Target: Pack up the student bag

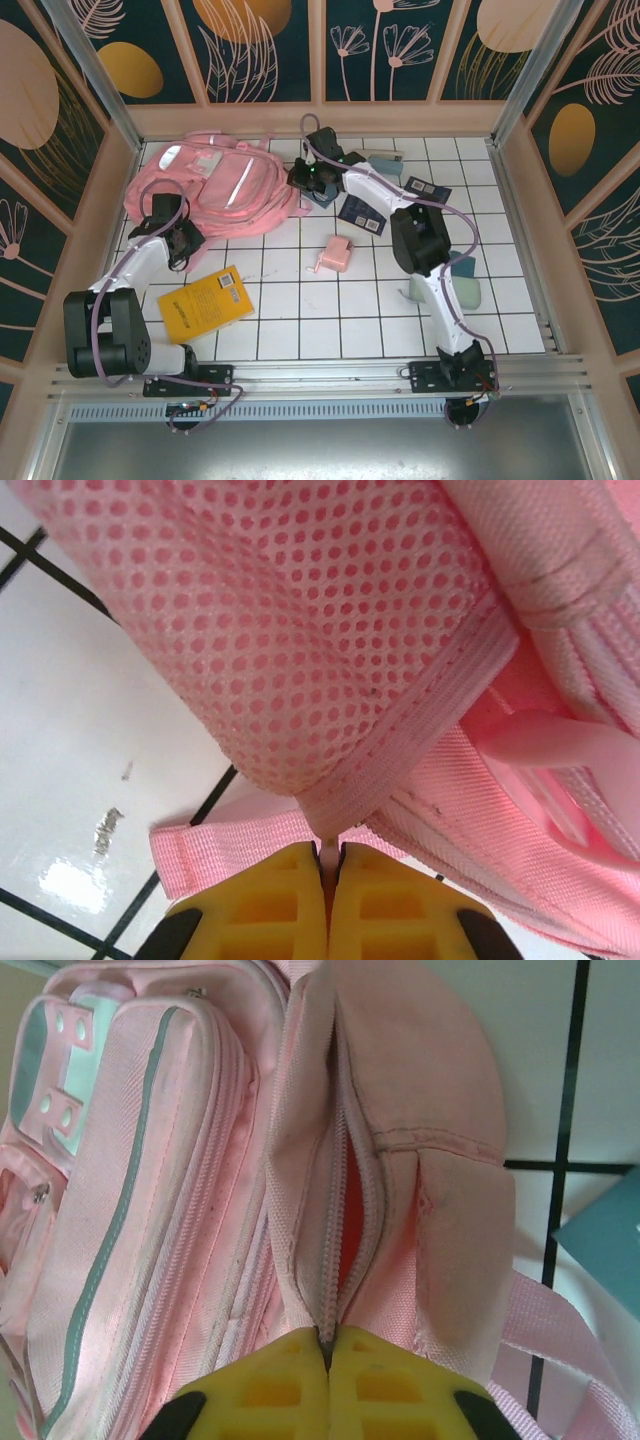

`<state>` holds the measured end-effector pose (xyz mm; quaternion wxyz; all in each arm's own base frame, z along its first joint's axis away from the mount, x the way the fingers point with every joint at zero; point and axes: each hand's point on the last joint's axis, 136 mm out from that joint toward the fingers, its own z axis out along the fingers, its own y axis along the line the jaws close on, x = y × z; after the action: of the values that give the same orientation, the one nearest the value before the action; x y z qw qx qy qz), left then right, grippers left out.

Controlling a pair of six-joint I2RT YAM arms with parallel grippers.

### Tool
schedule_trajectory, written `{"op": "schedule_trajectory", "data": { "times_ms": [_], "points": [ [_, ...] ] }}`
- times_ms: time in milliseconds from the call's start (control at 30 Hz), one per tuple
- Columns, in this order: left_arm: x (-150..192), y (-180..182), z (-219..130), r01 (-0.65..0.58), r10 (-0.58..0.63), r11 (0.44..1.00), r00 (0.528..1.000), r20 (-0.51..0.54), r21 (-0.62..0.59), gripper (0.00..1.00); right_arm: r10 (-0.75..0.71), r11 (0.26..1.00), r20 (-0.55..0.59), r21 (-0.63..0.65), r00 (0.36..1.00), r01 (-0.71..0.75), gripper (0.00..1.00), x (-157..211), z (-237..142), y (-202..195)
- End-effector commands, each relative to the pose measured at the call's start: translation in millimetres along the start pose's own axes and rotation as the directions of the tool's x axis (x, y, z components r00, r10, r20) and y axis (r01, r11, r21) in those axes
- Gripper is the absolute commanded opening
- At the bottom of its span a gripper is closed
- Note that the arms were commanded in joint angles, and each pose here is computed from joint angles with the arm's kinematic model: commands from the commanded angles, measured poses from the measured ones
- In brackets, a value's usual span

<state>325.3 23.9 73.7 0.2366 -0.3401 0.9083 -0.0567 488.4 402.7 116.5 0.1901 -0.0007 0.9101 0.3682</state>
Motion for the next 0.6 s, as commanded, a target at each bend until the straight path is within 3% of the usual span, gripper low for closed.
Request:
{"op": "schedule_trajectory", "data": {
  "times_ms": [0,100,233,367,567],
  "points": [
    [-2.5,5.4,-4.9,0.041,-0.041,0.999,0.999,0.012,0.005,0.19,-0.038,0.999,0.052,0.017,0.998,0.037,0.23,-24.0,-13.4,-0.5],
    [-1.6,5.0,-10.2,0.036,-0.036,0.999,0.999,0.013,0.014,0.37,-0.062,0.998,0.061,0.023,0.996,0.061,0.43,-20.2,-24.8,3.7],
    [0.6,4.2,-20.5,0.025,-0.025,0.999,1.0,0.012,0.028,0.53,-0.105,0.994,0.079,0.046,0.991,0.102,0.48,-4.5,-45.8,8.3],
    [-3.0,-2.5,-32.6,0.018,-0.02,0.997,0.999,0.031,0.068,0.67,-0.184,0.983,0.074,0.042,0.98,0.181,0.41,27.8,-61.3,20.9],
    [-17.9,-12.0,-55.9,0.003,-0.018,0.992,0.993,0.116,0.127,0.98,-0.325,0.946,-0.009,0.002,0.946,0.325,0.27,105.1,-52.4,49.2]
  ]
}}
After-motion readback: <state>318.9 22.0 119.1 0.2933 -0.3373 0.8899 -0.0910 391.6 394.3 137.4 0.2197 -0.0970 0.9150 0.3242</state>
